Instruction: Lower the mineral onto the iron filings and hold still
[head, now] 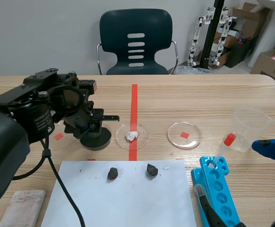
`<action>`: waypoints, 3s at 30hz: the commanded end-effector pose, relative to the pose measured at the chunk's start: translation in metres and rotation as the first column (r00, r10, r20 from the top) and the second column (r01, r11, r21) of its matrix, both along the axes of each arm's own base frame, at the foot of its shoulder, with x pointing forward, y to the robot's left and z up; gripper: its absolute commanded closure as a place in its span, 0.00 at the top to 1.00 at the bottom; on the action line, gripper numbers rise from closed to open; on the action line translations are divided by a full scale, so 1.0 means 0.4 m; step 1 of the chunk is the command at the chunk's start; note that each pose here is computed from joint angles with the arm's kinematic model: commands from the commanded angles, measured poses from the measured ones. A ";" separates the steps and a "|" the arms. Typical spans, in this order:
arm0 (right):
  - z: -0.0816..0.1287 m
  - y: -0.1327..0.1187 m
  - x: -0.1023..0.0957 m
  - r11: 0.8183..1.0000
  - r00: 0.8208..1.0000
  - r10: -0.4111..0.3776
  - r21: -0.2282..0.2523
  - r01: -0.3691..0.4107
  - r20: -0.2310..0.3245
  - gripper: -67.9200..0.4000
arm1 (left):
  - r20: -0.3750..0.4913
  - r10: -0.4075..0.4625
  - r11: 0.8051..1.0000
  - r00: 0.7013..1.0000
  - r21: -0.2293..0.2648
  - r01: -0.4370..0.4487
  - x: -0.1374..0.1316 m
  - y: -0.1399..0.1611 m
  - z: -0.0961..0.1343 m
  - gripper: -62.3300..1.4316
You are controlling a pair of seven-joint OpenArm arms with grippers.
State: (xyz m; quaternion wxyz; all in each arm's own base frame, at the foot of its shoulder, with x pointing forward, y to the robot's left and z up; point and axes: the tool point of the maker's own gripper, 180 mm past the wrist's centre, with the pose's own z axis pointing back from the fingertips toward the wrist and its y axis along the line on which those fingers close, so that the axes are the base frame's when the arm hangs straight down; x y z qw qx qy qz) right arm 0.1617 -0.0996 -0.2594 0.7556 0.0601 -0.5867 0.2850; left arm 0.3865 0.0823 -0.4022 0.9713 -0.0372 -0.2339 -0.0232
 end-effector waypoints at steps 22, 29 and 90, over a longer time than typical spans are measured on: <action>0.021 0.002 0.010 1.000 0.999 0.005 0.010 -0.005 0.033 1.00 | 0.019 0.007 1.000 1.000 -0.005 -0.007 0.027 -0.006 0.015 0.23; 0.021 0.002 0.010 1.000 0.999 0.005 0.010 -0.005 0.033 1.00 | 0.019 0.007 1.000 1.000 -0.005 -0.007 0.027 -0.005 0.015 0.23; 0.021 0.002 0.010 1.000 0.999 0.005 0.010 -0.005 0.033 1.00 | 0.818 -0.360 0.764 0.449 -0.018 0.645 -0.400 -0.139 0.458 0.23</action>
